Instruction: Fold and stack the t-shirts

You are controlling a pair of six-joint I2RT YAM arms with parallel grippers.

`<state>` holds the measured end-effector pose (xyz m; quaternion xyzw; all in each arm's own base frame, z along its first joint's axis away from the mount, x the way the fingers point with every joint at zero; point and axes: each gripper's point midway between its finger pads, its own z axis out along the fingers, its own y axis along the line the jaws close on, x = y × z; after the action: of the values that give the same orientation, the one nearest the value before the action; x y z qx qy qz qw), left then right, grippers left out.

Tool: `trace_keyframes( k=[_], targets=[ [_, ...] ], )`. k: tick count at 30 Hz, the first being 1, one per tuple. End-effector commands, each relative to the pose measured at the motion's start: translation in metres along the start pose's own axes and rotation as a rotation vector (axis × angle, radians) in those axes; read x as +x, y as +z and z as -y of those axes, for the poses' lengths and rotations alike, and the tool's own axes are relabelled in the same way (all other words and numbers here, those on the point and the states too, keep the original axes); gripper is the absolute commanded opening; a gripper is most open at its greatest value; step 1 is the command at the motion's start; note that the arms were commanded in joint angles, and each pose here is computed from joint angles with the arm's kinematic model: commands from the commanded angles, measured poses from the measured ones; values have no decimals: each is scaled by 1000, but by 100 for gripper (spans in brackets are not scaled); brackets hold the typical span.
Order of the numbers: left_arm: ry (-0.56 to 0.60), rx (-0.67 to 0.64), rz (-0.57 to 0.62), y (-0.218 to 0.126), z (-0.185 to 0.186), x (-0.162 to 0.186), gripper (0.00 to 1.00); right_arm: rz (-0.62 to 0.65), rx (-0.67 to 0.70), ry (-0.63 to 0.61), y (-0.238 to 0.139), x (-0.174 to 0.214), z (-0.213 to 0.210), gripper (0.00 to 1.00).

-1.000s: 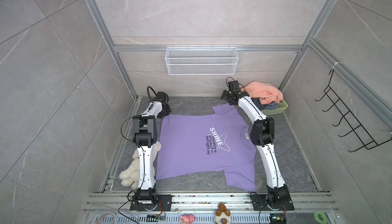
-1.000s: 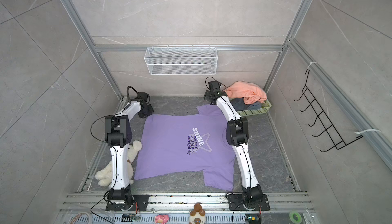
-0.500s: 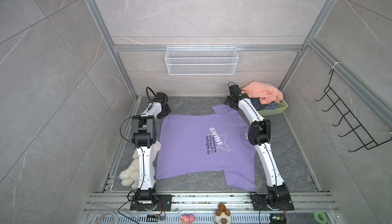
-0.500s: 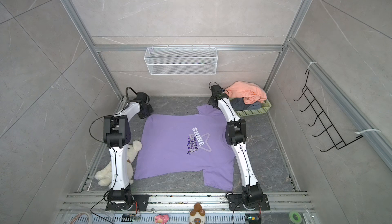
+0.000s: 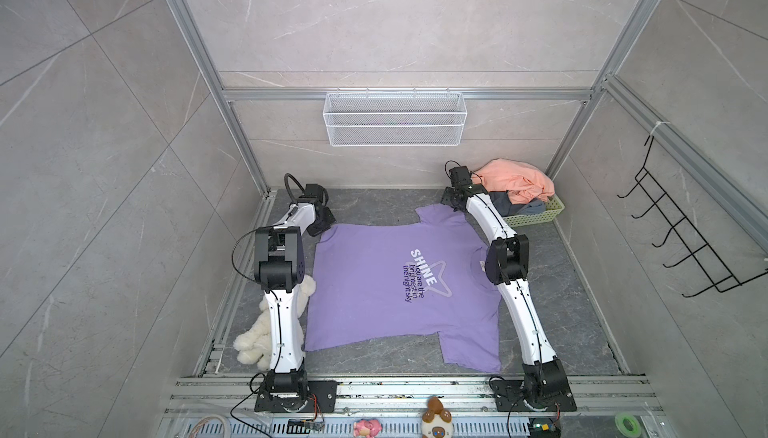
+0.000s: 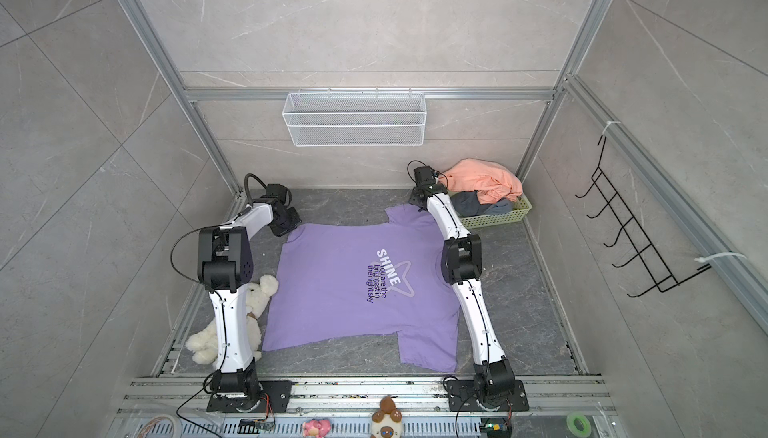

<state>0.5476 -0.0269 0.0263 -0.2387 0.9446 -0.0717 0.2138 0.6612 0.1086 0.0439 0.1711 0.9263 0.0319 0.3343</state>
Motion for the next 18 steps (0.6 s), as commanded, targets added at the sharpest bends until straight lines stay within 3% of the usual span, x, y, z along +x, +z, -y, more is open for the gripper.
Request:
trace_keyframes(
  k=[1,7,11,18],
  targets=[
    [-29,-30,-93,0,-11,24,5,-78,44,1,5,19,15,67],
    [-45,-12,-100,1,-8,26,4,-76,94,-46,-12,15,26,65],
    [-55,-9,-98,1,-8,27,4,-142,77,-64,-14,25,30,65],
    [-57,4,-97,1,-7,27,4,-197,-35,-96,-10,37,13,51]
  ],
)
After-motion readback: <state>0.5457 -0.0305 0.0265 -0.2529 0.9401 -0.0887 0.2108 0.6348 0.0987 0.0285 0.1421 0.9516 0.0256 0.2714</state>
